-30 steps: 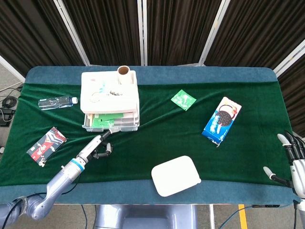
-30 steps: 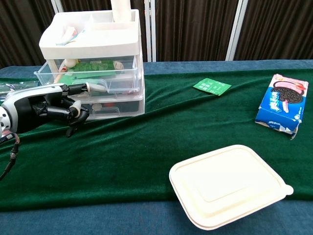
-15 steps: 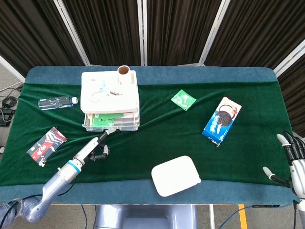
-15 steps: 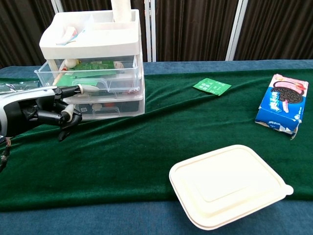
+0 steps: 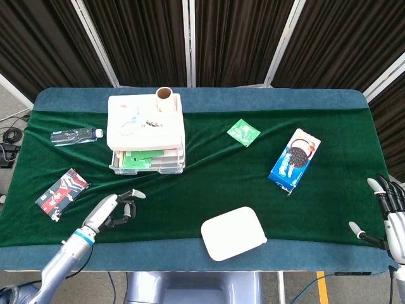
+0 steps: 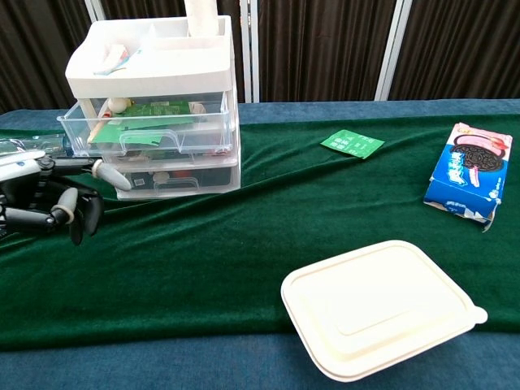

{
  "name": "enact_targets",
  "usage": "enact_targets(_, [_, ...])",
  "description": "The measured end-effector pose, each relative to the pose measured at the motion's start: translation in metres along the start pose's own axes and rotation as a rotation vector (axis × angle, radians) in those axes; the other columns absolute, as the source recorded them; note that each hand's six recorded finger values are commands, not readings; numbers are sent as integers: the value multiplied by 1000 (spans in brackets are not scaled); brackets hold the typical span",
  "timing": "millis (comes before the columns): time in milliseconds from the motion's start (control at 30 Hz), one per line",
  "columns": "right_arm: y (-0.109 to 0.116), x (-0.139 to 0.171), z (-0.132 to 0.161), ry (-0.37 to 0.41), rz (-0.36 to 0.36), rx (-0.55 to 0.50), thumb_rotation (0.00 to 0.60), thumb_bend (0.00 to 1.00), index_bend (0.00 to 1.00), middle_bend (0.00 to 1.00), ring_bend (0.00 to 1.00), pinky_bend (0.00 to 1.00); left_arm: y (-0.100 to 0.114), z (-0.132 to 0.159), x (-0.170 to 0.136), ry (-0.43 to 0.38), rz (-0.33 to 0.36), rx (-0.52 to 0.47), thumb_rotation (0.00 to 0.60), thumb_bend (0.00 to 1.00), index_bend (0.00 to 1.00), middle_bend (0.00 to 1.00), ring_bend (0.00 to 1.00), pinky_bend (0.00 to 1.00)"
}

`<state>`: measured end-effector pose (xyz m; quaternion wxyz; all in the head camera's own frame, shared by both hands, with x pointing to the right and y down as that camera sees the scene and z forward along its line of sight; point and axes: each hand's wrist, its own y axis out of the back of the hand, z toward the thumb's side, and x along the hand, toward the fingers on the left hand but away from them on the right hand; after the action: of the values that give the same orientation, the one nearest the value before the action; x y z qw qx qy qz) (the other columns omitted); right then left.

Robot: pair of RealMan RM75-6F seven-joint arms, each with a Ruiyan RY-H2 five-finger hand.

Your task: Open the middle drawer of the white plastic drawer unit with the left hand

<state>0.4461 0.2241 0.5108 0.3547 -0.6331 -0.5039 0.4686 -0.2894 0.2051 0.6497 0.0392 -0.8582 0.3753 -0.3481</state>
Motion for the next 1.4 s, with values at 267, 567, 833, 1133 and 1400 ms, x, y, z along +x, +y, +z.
enact_targets(267, [1, 1, 2, 5, -6, 3, 600, 84, 65, 0, 0, 0, 13, 28, -24, -85, 132, 283, 600, 840, 261, 329, 169, 286])
enact_targets(567, [-1, 1, 3, 7, -2, 4, 600, 84, 67, 0, 0, 0, 34, 80, -35, -143, 334, 576, 600, 758, 211, 263, 112, 233])
enact_targets(833, [0, 0, 2, 8, -5, 2, 600, 84, 71, 0, 0, 0, 48, 99, -19, -66, 393, 756, 600, 591, 152, 221, 86, 216])
enact_targets(1133, [1, 0, 2, 8, -7, -1, 600, 84, 71, 0, 0, 0, 50, 104, 11, 50, 371, 814, 600, 568, 162, 221, 86, 222])
enact_targets(1400, [1, 1, 2, 9, -7, -1, 600, 84, 71, 0, 0, 0, 43, 104, 29, 78, 325, 805, 600, 568, 177, 227, 89, 223])
